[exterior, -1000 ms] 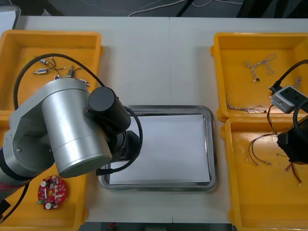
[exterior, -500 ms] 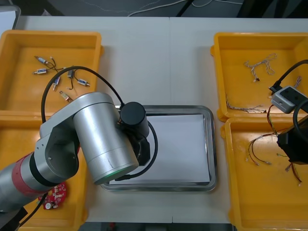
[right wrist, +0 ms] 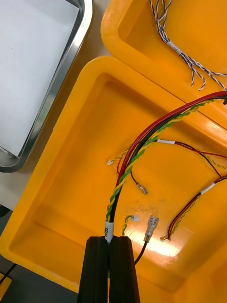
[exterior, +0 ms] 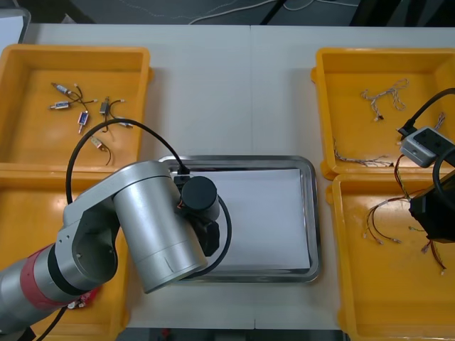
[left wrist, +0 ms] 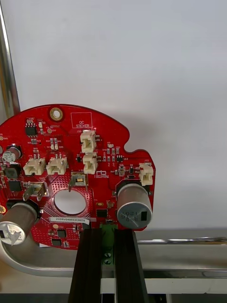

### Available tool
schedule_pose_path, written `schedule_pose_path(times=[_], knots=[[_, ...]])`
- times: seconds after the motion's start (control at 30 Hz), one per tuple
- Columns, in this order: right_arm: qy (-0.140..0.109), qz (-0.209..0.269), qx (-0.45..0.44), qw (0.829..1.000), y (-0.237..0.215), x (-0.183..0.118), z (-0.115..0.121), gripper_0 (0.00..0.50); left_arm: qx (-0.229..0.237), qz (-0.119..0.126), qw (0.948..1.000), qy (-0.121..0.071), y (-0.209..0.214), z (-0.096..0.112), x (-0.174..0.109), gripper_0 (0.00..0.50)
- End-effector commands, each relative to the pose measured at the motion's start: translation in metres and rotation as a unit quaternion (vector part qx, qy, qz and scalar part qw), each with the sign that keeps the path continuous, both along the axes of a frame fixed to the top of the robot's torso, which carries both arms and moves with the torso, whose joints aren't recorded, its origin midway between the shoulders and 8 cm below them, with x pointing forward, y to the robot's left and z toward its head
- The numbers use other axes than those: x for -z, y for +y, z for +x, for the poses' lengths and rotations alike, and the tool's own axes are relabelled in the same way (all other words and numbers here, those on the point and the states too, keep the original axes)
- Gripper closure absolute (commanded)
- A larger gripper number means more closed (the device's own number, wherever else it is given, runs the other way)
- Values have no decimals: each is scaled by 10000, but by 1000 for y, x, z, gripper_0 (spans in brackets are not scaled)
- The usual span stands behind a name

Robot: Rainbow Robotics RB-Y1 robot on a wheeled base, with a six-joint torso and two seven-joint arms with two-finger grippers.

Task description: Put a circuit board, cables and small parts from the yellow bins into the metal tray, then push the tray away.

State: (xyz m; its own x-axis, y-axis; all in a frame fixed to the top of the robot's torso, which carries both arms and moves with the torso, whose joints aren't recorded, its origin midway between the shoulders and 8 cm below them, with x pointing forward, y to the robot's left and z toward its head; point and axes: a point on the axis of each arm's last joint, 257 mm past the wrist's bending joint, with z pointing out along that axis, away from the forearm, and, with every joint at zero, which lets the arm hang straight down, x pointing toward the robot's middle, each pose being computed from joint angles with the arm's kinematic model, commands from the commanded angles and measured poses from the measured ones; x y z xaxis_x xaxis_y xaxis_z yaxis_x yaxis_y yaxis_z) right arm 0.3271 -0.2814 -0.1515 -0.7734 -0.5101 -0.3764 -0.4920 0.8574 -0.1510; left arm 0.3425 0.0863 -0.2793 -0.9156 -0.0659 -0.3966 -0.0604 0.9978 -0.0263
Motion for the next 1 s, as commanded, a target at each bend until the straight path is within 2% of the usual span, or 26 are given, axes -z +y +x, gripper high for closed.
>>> schedule_pose_path(times=[0.03, 0.23, 0.4, 0.57, 0.7, 1.0], knots=[[-120, -284, -218, 9993, -3, -7, 0, 500, 415, 15, 9991, 59, -11, -12, 9, 500], [-120, -284, -218, 9993, -3, -7, 0, 500, 444, 100, 9989, 58, -10, -15, 16, 500], [-120, -284, -218, 9993, -3, -7, 0, 500, 472, 65, 9989, 54, -13, -14, 17, 500], [-120, -284, -218, 9993, -3, -7, 0, 500, 512, -77, 9987, -4, -23, -3, 25, 500], [-120, -284, -218, 9993, -3, -7, 0, 500, 504, -54, 9987, -52, -25, 3, 32, 500], [-120, -284, -218, 9993, -3, -7, 0, 500, 514, -33, 9987, -30, -25, 2, 32, 500]])
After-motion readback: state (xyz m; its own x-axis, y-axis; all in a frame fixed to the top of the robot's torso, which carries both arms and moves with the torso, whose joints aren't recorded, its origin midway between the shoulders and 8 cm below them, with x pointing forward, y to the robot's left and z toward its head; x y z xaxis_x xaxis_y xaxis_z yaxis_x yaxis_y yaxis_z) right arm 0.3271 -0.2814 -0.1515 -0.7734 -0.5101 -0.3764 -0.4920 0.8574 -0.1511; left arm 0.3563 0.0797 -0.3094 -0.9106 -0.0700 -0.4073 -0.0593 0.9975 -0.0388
